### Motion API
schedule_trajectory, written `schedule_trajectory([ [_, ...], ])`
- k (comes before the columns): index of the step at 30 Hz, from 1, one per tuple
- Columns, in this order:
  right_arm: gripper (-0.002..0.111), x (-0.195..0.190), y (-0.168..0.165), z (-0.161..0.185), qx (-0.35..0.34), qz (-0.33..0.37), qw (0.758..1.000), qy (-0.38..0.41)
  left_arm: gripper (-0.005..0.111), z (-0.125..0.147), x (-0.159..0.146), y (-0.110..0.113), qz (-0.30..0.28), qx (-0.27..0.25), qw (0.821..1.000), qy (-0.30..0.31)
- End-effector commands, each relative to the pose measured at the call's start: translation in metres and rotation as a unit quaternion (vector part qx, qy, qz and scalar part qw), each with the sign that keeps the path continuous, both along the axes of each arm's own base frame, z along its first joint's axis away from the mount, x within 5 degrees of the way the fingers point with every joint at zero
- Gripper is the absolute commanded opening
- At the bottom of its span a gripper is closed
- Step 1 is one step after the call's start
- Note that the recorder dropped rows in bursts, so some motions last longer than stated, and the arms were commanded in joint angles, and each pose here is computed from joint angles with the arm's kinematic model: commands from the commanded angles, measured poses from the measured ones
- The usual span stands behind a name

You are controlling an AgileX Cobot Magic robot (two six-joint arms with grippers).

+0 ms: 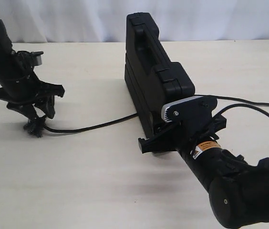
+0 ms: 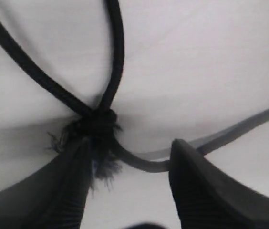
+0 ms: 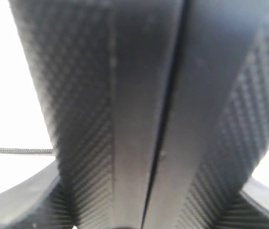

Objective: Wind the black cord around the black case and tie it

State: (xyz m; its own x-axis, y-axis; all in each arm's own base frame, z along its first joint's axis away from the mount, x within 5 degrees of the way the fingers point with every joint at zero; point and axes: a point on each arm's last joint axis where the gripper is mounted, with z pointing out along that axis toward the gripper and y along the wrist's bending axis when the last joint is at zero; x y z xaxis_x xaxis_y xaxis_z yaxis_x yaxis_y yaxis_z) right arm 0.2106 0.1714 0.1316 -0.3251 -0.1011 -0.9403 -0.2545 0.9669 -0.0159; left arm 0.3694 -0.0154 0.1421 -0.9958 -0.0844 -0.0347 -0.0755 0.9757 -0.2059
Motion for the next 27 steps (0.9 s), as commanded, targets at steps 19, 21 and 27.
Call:
schedule_trajectory([
  [19,0.004,-0.001,-0.003,-0.01,-0.009,0.001,0.999,0.042,0.0,0.006,-0.005,-0.027,-0.207,0.099,0.942,-0.246],
  [21,0.004,-0.001,-0.003,-0.01,-0.009,0.001,0.999,0.039,0.0,0.008,-0.026,-0.046,-0.282,0.127,0.903,-0.299],
  [27,0.004,0.0,-0.003,-0.008,-0.007,-0.001,1.0,0.03,0.0,0.054,-0.072,-0.069,-0.33,0.126,0.861,-0.366],
])
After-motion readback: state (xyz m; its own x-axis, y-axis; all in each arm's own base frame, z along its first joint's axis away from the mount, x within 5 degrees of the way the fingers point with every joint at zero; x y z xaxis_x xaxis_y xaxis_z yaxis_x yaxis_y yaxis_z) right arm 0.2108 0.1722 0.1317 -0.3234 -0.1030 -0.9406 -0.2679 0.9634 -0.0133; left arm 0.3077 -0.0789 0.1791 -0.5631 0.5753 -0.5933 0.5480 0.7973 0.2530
